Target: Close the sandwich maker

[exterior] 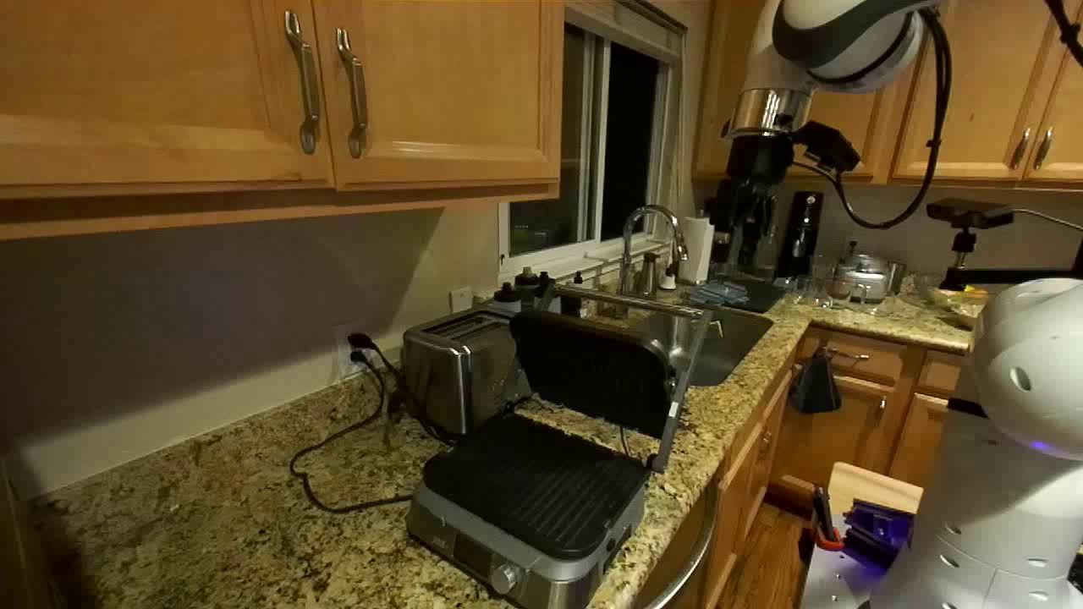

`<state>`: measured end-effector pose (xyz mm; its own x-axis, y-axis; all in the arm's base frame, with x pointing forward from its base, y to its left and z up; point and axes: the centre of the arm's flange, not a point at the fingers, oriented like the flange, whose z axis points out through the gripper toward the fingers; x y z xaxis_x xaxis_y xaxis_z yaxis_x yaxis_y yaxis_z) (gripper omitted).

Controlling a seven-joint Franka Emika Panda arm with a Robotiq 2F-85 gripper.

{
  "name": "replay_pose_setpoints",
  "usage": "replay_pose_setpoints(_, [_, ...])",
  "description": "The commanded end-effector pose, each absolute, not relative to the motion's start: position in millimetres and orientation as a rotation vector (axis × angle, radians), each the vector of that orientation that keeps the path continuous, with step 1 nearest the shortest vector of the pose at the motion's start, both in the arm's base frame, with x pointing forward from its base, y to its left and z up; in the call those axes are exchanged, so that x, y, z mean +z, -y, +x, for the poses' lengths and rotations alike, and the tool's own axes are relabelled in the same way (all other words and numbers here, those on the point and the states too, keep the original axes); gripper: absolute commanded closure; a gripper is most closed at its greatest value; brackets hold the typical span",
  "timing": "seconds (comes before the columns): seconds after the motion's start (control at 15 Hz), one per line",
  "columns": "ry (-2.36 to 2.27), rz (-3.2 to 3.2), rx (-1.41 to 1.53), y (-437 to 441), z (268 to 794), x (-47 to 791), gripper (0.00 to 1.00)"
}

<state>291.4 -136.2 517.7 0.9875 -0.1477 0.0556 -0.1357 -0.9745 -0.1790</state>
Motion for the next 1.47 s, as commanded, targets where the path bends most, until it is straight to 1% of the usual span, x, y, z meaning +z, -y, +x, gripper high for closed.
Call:
replay_pose_setpoints(0.0, [-0.213, -2.957, -0.103, 136, 291, 518, 0.00])
replay_pose_setpoints(0.33, [-0.213, -2.957, -0.103, 136, 291, 518, 0.00])
replay_pose_setpoints(0.53, [-0.170, -2.952, -0.065, 143, 306, 514, 0.00])
replay_pose_setpoints(1.07, [0.094, -3.099, -0.008, 198, 379, 507, 0.00])
replay_pose_setpoints(1.2, [0.154, -3.129, -0.049, 215, 403, 500, 0.00])
replay_pose_setpoints(1.4, [0.101, -3.116, -0.170, 230, 435, 485, 0.00])
